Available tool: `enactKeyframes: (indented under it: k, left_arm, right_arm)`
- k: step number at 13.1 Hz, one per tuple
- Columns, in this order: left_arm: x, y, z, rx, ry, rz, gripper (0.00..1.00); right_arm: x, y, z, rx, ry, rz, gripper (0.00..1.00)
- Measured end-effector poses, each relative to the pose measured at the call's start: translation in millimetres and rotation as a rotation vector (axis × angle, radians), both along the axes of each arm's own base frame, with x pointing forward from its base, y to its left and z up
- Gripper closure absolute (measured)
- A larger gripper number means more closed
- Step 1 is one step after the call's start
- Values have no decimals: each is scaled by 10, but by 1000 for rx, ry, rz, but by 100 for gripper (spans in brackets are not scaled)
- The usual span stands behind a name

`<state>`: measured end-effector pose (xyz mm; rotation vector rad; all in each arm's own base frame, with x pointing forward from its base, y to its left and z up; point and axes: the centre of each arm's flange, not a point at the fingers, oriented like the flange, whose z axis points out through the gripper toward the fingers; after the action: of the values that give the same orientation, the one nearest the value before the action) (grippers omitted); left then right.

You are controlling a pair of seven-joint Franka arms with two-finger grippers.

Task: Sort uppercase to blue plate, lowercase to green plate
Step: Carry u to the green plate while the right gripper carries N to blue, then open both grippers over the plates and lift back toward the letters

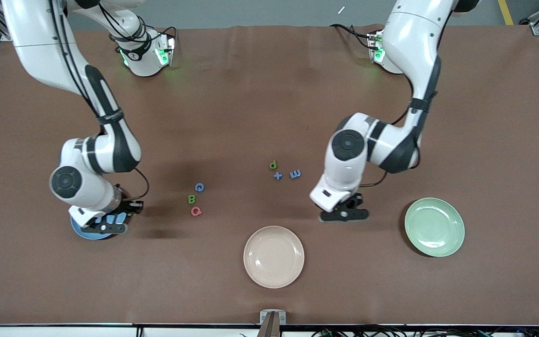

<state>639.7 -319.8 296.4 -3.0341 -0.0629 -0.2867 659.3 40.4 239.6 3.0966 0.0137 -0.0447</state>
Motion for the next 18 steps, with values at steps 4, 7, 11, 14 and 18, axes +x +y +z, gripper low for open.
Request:
enactKeyframes:
  k: [4,7,11,14,18]
  left_arm:
    - [235,897,-150,36,52,27,74]
    - [390,1560,-219,48,76,58,74]
    - [513,2164,-369,63,89,42,74]
    - [520,2712,-574,65,116,47,74]
    - [509,3114,-943,69,103,-29,56]
  right_arm:
    - [-25,-739,-47,6,17,46,67]
    - [-75,-1069,-123,26,31,61,61]
    - [-93,-1073,-214,84,35,70,34]
    - [-77,-524,-201,121,68,11,17]
    - [-117,399,-32,105,131,-113,15]
